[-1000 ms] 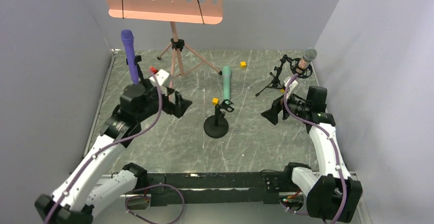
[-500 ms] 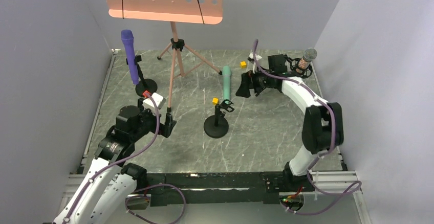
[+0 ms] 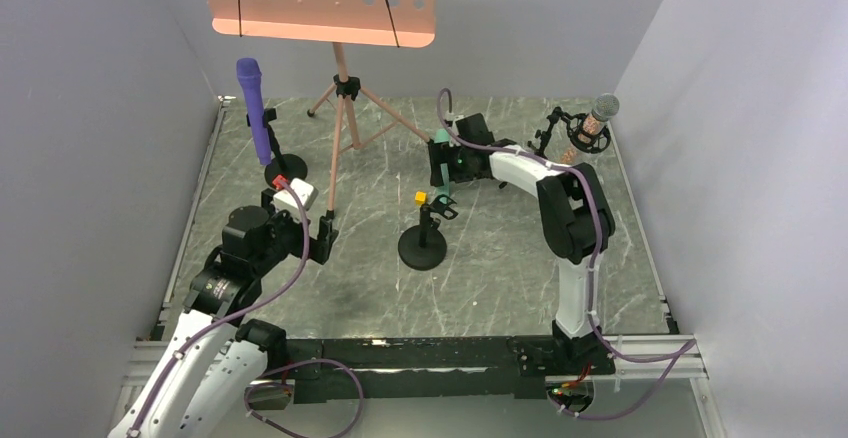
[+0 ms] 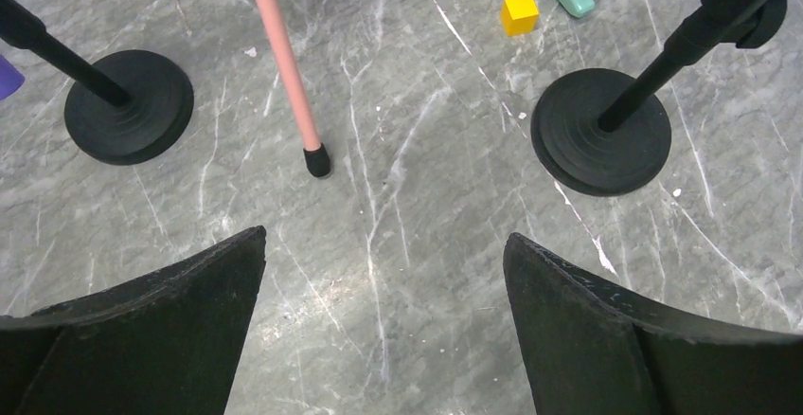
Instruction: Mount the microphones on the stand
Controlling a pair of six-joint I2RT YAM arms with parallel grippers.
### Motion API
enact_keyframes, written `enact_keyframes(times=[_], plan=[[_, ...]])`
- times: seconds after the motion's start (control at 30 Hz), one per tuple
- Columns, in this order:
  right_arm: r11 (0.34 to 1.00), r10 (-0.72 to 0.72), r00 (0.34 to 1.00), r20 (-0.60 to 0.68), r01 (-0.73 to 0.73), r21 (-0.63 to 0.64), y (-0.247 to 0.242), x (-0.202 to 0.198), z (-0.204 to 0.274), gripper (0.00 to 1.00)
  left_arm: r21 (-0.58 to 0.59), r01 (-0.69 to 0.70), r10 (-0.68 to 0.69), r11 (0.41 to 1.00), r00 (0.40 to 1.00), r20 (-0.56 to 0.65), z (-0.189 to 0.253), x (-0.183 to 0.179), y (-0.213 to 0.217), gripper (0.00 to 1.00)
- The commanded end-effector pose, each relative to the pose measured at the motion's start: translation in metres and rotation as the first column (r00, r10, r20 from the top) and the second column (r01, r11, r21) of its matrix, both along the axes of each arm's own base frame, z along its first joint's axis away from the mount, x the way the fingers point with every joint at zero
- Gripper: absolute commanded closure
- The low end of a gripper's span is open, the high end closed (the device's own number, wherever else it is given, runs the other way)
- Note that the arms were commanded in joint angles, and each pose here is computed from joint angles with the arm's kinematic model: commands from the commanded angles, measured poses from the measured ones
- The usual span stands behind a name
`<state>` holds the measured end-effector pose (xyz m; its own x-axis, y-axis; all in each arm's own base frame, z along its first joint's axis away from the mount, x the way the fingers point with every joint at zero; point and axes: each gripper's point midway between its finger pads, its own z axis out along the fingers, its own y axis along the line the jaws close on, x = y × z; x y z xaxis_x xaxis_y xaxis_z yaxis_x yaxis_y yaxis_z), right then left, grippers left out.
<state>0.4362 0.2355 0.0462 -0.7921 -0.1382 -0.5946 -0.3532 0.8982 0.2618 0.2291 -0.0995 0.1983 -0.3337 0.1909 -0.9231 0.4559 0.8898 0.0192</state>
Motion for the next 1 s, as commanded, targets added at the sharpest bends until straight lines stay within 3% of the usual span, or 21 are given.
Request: enact_keyframes(times=[0.0,0.23,0.37,0.4,0.57,0.73,0.97], plan=[[0.991,-0.118,0.988,0.101,0.124,-0.059,0.000,0.027,0.011,0.11,-0.016,0.001,0.000,1.000,0.998,0.060,0.017,0.008,0.001,0.01],[0.979,-0.121,0.988,0.100,0.135,-0.152,-0.005,0.025,-0.013,0.25,-0.035,0.010,-0.008,0.999,0.998,0.059,0.019,0.008,0.001,0.01],[0.980,-0.085,0.993,0.085,0.099,-0.172,-0.005,0.019,-0.023,0.44,-0.046,0.019,-0.016,0.999,0.998,0.068,0.020,0.008,0.000,0.01],[0.980,-0.073,0.993,0.090,0.088,-0.177,-0.005,0.019,-0.024,0.54,-0.047,0.022,-0.019,0.999,0.997,0.068,0.020,0.008,0.000,0.01],[0.982,-0.049,0.994,0.099,0.066,-0.175,-0.008,0.014,-0.017,0.76,-0.050,0.024,-0.021,0.998,0.998,0.065,0.020,0.008,0.000,0.01],[0.995,0.010,0.987,0.160,0.005,-0.095,-0.004,0.003,0.027,0.83,-0.058,0.044,-0.039,0.997,0.996,0.081,0.023,0.006,-0.003,0.01],[0.983,0.126,0.953,0.276,-0.157,0.095,-0.010,-0.043,0.106,0.84,-0.110,0.185,-0.174,0.977,0.979,0.106,0.030,-0.007,-0.025,0.01]])
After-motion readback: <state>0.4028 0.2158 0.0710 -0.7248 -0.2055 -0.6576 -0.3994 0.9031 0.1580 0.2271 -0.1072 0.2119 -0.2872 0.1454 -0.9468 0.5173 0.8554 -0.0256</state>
